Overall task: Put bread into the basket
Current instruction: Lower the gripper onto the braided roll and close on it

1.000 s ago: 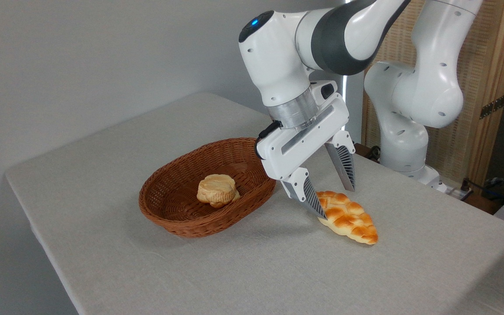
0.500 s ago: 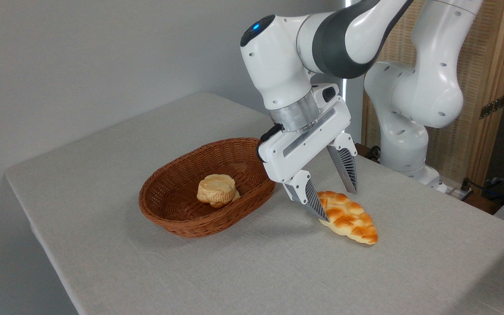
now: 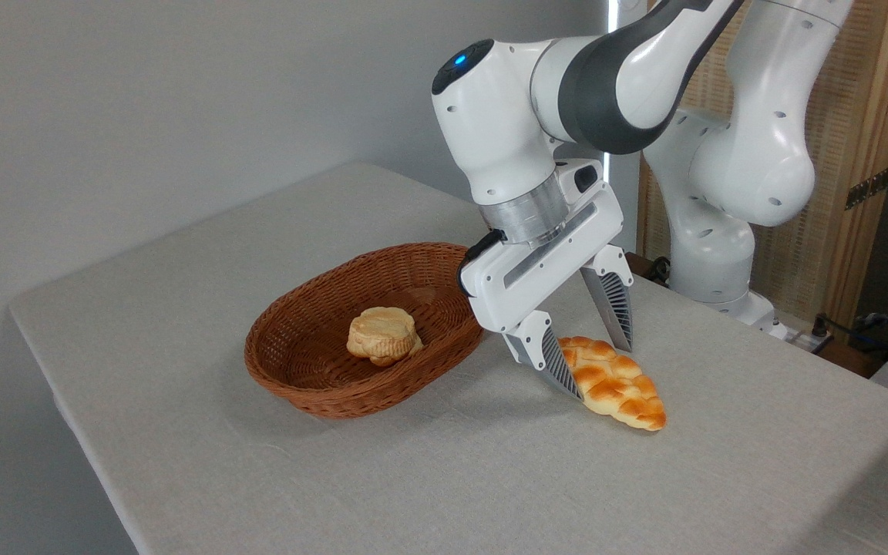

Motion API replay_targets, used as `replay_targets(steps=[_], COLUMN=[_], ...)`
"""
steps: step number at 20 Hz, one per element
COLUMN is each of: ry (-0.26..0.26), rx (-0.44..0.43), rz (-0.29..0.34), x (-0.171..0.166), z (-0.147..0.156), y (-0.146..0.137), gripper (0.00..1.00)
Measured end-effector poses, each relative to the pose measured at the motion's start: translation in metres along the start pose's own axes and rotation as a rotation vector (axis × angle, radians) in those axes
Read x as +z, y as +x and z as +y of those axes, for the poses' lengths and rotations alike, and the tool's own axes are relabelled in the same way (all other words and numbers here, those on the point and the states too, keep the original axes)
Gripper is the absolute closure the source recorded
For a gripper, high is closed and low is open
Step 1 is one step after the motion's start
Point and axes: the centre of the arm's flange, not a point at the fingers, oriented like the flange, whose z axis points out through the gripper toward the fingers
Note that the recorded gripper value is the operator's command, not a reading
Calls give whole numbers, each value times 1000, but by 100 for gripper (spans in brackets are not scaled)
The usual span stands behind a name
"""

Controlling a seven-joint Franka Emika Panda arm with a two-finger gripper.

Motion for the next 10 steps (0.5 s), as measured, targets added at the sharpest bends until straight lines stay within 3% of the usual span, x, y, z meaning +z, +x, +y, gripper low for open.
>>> replay_targets(steps=[2, 10], ry=[-2, -2], rx=[2, -1], rz=[1, 5], x=[1, 2], z=[0, 1], y=[1, 0], gripper=[45, 45])
